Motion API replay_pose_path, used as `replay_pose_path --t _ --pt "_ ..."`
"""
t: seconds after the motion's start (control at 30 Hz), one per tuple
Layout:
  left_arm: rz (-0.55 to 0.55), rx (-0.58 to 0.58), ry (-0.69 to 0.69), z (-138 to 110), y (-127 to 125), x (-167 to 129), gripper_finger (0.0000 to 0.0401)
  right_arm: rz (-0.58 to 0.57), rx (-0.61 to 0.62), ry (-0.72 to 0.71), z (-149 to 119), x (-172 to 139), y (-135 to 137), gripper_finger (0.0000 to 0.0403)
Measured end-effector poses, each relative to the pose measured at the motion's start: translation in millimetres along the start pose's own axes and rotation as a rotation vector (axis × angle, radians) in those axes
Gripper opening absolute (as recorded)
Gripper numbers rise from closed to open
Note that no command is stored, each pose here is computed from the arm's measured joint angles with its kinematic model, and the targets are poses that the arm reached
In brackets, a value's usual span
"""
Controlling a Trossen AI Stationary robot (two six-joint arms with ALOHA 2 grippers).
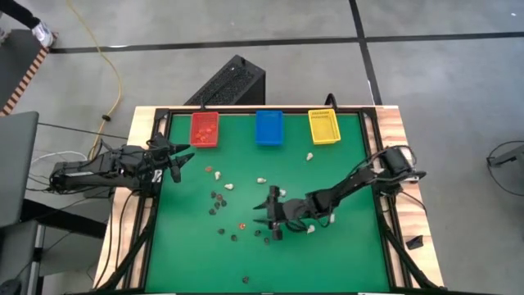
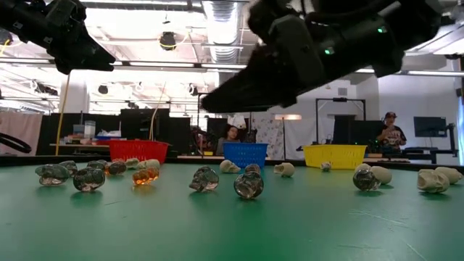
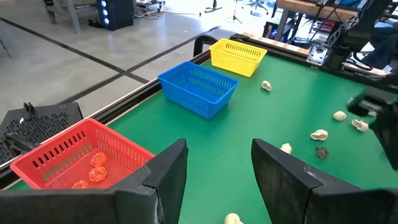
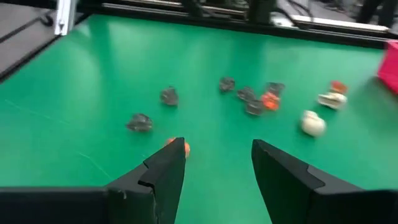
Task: Sort Halloween decoration
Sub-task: Put the orange pumpkin toy into the red bin
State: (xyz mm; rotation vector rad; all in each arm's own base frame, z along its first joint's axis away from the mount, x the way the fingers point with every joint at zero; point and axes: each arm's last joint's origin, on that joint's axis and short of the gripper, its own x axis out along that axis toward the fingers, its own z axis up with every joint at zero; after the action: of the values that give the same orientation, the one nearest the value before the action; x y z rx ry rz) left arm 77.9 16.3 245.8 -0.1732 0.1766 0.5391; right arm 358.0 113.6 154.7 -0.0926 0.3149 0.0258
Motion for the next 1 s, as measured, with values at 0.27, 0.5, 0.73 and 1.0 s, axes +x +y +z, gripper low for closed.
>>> replay_pose_path --t 0.27,0.5,0.73,1.0 --pt "0.000 0.000 0.000 0 0 0 0.0169 0.072 -0.075 0.026 12 27 14 0.0249" --pt "0.000 0.000 0.000 0 0 0 0.0169 0.140 -0.091 -0.013 26 39 11 0.0256" --pt "0.000 0.001 0.000 0 0 0 0.0169 0.168 -0.102 0.004 22 44 2 0.0256" --pt "0.000 0.002 -0.001 0 0 0 0.0169 0.219 -0.089 0.029 5 58 -6 0.0256"
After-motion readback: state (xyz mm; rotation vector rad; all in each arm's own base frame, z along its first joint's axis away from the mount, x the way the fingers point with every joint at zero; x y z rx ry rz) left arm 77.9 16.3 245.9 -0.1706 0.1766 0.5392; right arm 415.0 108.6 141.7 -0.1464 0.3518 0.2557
